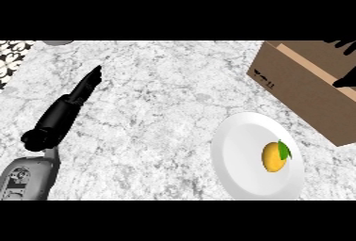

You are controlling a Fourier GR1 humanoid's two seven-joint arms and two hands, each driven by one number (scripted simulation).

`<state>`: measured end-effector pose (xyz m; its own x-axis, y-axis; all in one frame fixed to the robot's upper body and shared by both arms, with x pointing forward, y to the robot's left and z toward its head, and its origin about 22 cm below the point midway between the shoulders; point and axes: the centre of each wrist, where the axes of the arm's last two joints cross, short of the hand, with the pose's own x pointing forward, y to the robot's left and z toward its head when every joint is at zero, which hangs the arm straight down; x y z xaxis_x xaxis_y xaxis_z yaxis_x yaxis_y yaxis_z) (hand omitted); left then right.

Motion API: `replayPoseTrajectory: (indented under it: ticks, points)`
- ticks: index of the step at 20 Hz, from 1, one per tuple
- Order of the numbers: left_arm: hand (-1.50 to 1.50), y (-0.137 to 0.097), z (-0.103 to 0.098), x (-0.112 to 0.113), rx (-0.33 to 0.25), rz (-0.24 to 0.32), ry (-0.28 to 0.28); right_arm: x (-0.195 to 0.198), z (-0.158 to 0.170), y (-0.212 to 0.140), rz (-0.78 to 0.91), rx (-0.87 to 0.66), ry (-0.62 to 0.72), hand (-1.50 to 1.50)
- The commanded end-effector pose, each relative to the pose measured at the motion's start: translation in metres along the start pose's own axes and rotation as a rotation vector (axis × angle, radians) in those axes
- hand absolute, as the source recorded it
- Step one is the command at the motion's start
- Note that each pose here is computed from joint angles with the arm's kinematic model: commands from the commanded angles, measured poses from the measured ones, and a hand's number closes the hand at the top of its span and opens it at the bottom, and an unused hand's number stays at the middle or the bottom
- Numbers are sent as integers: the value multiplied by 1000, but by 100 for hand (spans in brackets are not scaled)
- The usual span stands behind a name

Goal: Pick the bell pepper from the plate and place it in the cardboard box

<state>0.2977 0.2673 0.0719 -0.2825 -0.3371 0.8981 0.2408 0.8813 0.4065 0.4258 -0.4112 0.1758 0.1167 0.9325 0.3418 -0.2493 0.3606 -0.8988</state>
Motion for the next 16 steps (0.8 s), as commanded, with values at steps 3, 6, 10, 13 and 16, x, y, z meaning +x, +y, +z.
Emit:
replayPoseTrajectory:
  ticks: [3,6,10,13,16]
  points:
    - [0,-5,1,-4,-4,-2,19,5,0,-12,-374,-253,-250,-150]
    - [0,-12,1,0,1,13,9,-3,3,-16,-736,-356,-295,-150]
    - [0,-9,-2,6,10,8,-2,-27,11,-10,-998,-420,-213,-150]
    - [0,3,-3,6,0,2,-25,-52,22,-4,-1047,-494,-151,-150]
    - [0,-6,-6,4,-8,-2,-11,-71,36,-12,-1047,-572,-148,-150]
